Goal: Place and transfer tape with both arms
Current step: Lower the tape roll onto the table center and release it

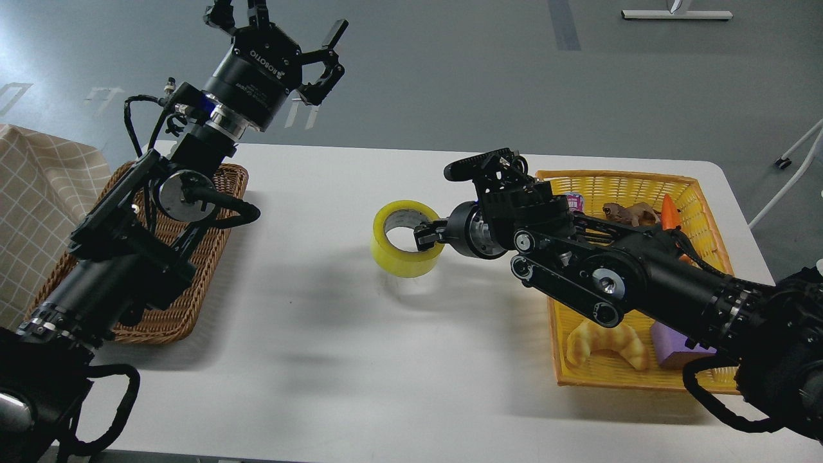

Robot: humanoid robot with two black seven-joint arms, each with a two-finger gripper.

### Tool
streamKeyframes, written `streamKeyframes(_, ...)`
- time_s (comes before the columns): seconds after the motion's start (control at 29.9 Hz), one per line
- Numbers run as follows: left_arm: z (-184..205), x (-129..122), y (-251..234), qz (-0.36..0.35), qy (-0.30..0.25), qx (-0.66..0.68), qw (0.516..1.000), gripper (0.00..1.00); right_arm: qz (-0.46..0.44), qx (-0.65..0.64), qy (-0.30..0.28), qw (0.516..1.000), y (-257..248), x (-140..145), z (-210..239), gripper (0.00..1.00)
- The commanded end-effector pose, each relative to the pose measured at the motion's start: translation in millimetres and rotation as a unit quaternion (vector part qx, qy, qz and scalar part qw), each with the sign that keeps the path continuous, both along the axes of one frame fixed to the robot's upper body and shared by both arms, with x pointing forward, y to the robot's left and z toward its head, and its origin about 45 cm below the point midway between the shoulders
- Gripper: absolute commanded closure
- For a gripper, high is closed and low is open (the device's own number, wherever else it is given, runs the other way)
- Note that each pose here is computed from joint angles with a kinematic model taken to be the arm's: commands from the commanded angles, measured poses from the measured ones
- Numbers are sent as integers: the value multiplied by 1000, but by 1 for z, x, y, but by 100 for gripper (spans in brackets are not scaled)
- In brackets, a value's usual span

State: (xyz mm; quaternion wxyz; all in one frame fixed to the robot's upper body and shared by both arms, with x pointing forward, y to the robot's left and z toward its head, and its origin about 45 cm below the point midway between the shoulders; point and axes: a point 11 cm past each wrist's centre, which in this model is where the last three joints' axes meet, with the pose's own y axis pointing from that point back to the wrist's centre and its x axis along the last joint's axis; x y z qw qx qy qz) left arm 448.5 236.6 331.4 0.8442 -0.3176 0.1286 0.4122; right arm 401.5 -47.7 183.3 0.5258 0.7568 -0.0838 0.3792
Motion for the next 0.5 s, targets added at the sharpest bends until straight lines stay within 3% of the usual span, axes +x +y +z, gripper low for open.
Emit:
streamKeyframes(0.0,0,0,0,0,0,0,1000,2,-1,-8,1,1000,-3,0,-4,100)
streamKeyframes(0.47,1,0,0,0,-1,-1,1000,2,6,-26,9,1000,-6,-6,-17,100)
